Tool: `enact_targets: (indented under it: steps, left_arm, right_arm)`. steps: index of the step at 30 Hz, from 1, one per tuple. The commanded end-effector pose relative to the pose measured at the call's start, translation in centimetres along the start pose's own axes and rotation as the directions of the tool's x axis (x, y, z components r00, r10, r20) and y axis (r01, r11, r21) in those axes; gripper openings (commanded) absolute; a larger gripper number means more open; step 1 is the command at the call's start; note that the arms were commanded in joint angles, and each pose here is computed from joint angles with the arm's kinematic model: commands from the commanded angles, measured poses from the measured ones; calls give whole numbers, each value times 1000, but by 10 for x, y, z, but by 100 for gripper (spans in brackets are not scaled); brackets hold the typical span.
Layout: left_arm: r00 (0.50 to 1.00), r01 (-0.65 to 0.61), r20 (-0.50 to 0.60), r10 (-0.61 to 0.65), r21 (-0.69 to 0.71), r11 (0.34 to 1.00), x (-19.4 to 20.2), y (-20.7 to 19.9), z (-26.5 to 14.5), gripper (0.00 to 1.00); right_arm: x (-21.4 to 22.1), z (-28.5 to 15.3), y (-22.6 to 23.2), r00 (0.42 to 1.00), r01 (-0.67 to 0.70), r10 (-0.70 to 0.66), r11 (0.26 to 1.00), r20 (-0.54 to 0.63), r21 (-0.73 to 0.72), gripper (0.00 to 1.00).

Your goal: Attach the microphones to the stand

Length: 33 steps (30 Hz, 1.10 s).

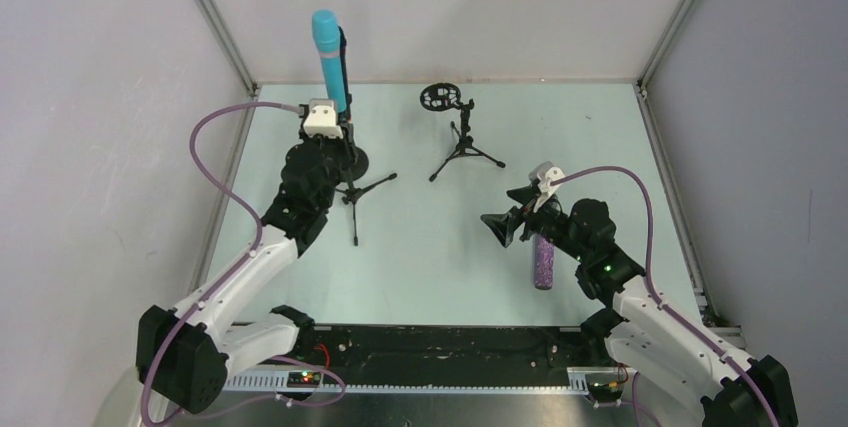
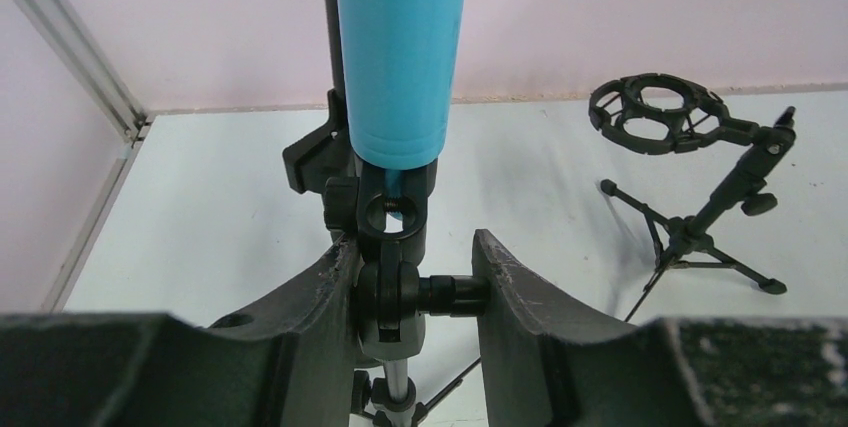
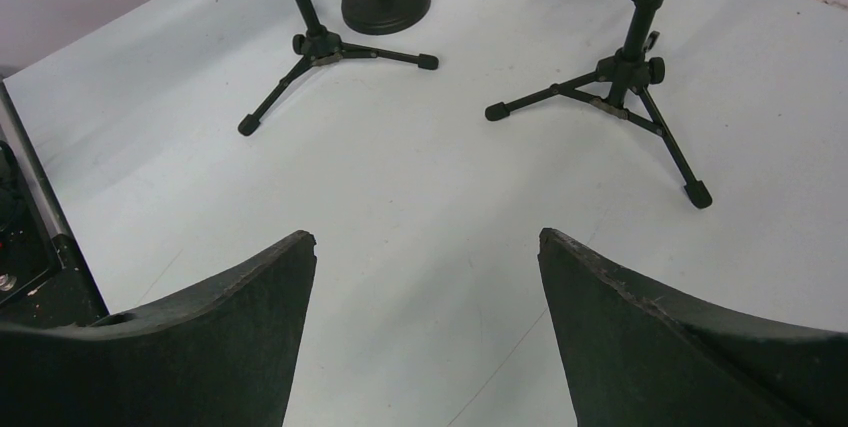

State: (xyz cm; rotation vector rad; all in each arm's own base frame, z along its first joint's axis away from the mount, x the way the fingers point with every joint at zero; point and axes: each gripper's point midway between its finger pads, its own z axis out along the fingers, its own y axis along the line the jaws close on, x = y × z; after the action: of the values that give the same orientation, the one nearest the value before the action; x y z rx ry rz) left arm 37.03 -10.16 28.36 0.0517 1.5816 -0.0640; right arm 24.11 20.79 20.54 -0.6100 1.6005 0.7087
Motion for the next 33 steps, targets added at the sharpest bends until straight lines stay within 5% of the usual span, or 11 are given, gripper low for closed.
enact_targets:
  steps: [1,11,21,33]
  left_arm:
    - [998,52,46,-48,-97,994,-17,16,4,2]
    - [997,78,40,-73,-141,987,-13,22,5,12]
    - [997,74,38,-69,-161,984,-12,26,5,46]
    - [997,71,38,-65,-181,981,-13,30,4,55]
  right_arm:
    - [-20,3,-1,999,-1,1,1000,39,10,86]
    - [-19,4,-1,999,-10,9,1000,35,12,86]
    - [-18,5,-2,999,-18,18,1000,32,20,86]
    - [-17,6,-2,999,-24,23,1000,31,18,86]
